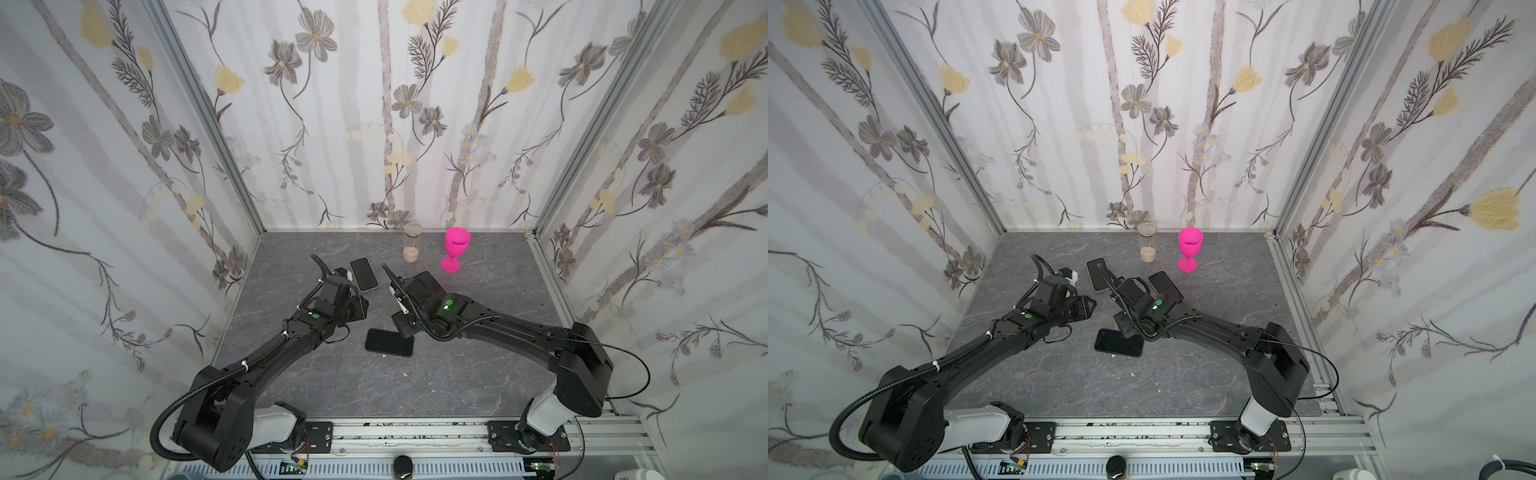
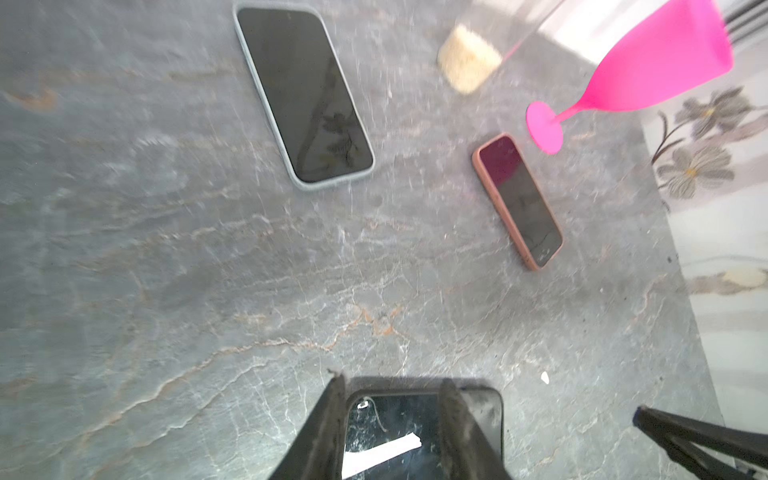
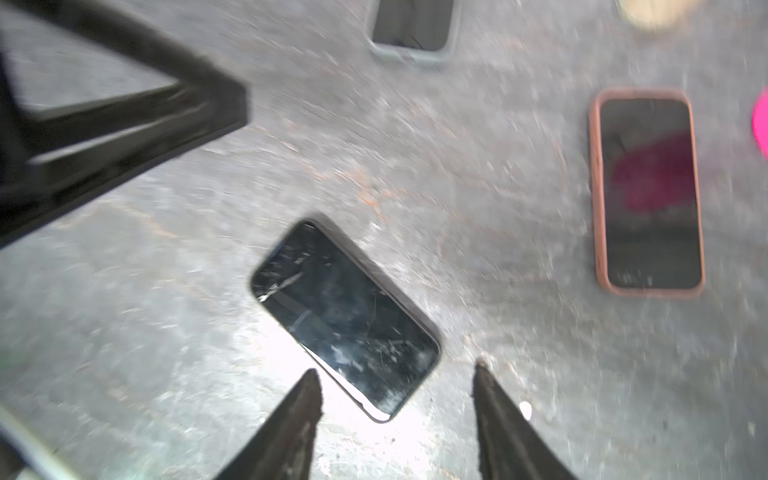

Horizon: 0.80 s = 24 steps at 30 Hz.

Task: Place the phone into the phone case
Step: 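Open both grippers and lift them off the cased phone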

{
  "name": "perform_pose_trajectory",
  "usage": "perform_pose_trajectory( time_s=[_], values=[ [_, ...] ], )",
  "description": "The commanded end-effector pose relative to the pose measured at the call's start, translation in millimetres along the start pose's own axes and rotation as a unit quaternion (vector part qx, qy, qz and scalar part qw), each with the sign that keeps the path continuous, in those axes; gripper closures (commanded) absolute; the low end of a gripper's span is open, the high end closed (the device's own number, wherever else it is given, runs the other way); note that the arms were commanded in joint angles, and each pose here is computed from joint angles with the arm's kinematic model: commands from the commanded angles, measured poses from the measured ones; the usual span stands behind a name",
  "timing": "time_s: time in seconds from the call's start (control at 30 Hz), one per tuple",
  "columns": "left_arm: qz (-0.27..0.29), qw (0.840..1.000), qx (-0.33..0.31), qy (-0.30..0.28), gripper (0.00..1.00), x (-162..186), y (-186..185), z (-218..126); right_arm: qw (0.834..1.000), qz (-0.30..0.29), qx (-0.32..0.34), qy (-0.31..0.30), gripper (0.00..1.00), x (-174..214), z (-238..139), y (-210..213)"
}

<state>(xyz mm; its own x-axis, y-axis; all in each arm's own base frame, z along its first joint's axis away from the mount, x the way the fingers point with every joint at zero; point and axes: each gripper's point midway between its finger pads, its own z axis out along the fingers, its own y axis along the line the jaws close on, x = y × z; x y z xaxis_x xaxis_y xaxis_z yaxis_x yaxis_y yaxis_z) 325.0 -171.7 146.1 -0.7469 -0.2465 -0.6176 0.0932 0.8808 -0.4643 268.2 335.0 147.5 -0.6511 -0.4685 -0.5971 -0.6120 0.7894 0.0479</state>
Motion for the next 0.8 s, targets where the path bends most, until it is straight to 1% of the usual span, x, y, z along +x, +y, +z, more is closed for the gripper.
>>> perform_pose_trajectory(
  time_s=[0.0,0.13,0.17,0.23,0.33,0.57,0.63,0.77],
  values=[
    [0.008,0.999,-0.023,-0.045,0.55,-14,10,-19,0.994,-0.096,-0.044,-0.023,0.31,-7,1,16],
    [0.005,0.997,-0.04,-0.063,0.52,-15,22,-35,0.985,-0.154,-0.079,0.016,0.2,17,21,27],
    [0.005,0.997,-0.042,-0.063,0.52,-13,25,-37,0.983,-0.163,-0.085,0.024,0.18,22,25,29],
    [0.002,0.997,-0.048,-0.064,0.52,-10,30,-40,0.978,-0.181,-0.091,0.041,0.08,33,35,31],
    [0.0,0.997,-0.052,-0.065,0.52,-7,35,-44,0.975,-0.195,-0.094,0.057,0.0,42,47,31],
    [-0.001,0.996,-0.053,-0.068,0.52,-5,40,-46,0.962,-0.224,-0.102,0.115,0.0,71,77,30],
    [-0.002,0.996,-0.052,-0.065,0.52,-3,41,-45,0.96,-0.228,-0.108,0.124,0.0,74,82,32],
    [-0.005,0.996,-0.051,-0.066,0.52,-3,41,-44,0.958,-0.233,-0.1,0.132,0.0,76,93,29]
  ],
)
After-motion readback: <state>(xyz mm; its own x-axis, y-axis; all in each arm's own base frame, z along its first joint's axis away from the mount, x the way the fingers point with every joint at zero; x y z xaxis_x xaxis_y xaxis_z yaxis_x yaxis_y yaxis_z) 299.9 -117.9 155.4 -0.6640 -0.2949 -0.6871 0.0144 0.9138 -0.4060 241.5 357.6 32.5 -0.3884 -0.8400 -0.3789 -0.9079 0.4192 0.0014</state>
